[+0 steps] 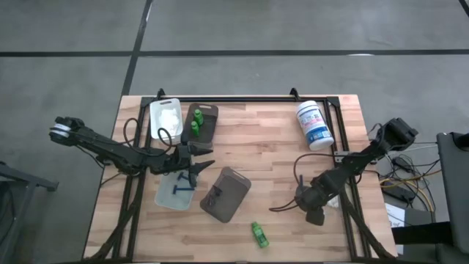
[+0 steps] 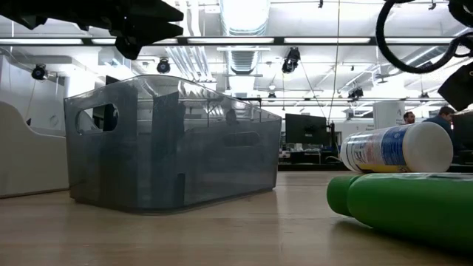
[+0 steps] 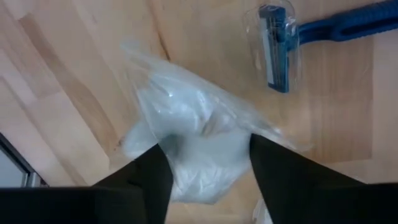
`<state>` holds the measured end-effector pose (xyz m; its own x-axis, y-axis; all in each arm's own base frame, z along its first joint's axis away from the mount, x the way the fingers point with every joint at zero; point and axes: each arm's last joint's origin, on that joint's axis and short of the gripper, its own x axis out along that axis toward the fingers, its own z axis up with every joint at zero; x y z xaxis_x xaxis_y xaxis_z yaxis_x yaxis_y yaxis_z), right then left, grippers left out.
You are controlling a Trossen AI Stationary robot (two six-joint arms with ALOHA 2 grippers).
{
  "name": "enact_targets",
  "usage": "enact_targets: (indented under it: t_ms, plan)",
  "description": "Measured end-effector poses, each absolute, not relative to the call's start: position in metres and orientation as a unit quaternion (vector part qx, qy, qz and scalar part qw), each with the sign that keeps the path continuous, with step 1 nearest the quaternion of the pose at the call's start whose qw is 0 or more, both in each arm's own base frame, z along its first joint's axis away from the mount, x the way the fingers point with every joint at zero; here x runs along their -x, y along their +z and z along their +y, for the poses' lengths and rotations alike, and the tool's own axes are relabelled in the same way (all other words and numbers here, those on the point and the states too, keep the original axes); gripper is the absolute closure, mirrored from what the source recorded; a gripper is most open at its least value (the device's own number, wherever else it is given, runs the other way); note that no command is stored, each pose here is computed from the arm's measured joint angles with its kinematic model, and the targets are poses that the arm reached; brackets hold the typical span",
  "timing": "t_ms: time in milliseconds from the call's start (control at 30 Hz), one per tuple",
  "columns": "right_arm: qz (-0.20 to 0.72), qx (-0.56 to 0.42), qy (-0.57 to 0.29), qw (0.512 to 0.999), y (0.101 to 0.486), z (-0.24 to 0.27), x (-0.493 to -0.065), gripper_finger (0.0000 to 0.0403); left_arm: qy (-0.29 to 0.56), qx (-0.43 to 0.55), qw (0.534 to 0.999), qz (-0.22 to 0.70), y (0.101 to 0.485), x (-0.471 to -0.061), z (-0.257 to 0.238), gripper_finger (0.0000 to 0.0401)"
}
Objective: Pick & Place Travel size toiletries
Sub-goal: Put the cotton pack into the white bin
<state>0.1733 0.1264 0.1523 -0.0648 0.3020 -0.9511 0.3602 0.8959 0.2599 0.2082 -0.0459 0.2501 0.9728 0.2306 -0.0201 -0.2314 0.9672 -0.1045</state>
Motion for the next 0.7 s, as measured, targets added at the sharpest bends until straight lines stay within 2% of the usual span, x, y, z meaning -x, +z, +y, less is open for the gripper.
enact_targets:
  t_ms: [400, 533, 600, 700]
  plan:
    - [0.71, -0.229, 0.007, 0.666, 0.165, 0.124, -0.17, 0.0332, 0.116, 0.053, 0.992, 0.004, 0.25, -0.208, -0.046, 0.0218]
    - [0.687, -0.227, 0.005, 0.691, 0.173, 0.121, -0.169, 0.0373, 0.116, 0.053, 0.992, 0.004, 0.25, -0.208, -0.046, 0.0218]
    - [0.671, -0.226, 0.003, 0.706, 0.178, 0.12, -0.168, 0.0386, 0.116, 0.053, 0.992, 0.004, 0.25, -0.208, -0.046, 0.0218]
    - [0.645, -0.223, -0.002, 0.73, 0.186, 0.116, -0.166, 0.0386, 0.116, 0.053, 0.992, 0.004, 0.25, -0.208, -0.046, 0.0218]
